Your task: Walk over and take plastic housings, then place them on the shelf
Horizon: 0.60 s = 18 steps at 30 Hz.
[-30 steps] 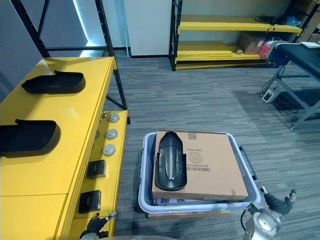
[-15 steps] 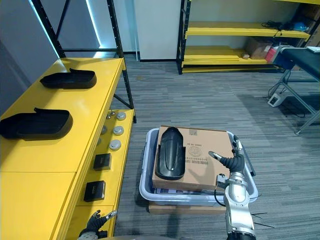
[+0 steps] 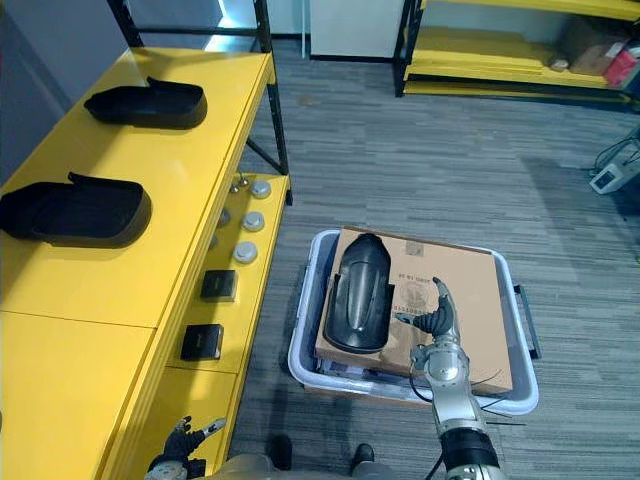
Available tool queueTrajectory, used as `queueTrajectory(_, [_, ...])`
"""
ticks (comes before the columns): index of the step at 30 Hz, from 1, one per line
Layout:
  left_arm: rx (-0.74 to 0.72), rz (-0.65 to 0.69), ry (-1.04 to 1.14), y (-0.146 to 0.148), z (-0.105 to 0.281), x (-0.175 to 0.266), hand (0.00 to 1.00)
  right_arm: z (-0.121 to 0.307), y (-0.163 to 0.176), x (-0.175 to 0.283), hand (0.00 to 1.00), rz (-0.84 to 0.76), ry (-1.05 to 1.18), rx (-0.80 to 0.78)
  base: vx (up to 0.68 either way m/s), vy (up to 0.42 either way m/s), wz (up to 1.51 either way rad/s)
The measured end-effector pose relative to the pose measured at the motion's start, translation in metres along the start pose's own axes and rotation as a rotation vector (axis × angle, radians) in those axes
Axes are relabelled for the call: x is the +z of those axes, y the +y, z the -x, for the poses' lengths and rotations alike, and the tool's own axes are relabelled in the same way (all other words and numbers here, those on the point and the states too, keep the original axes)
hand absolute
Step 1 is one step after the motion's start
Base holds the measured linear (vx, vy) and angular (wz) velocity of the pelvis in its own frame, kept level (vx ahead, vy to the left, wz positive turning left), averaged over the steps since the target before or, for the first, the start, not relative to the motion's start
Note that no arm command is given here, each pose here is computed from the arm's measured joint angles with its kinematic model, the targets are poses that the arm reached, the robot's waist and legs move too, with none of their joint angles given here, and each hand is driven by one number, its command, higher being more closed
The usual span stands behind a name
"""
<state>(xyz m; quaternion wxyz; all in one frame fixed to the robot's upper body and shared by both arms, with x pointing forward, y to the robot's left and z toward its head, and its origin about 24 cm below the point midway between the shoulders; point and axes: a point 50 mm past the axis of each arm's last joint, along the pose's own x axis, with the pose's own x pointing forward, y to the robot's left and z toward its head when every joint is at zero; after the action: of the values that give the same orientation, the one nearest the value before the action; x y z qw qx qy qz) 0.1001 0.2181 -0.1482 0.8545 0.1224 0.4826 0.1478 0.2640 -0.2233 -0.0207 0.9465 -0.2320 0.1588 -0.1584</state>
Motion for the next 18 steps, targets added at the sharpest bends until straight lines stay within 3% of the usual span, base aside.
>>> queueTrajectory(9, [0.012, 0.003, -0.007, -0.001, 0.000, 0.002, 0.00, -0.016, 0.021, 0.007, 0.00, 0.005, 0.068, 0.007, -0.04, 0.005, 0.15])
queueTrajectory(10, [0.019, 0.003, -0.008, 0.000, 0.000, 0.002, 0.00, -0.018, 0.023, 0.010, 1.00, 0.004, 0.073, 0.004, -0.07, -0.004, 0.09])
queueTrajectory(18, [0.041, 0.006, -0.012, 0.001, -0.001, 0.004, 0.00, -0.033, 0.017, 0.024, 1.00, -0.052, 0.092, -0.054, -0.08, -0.006, 0.04])
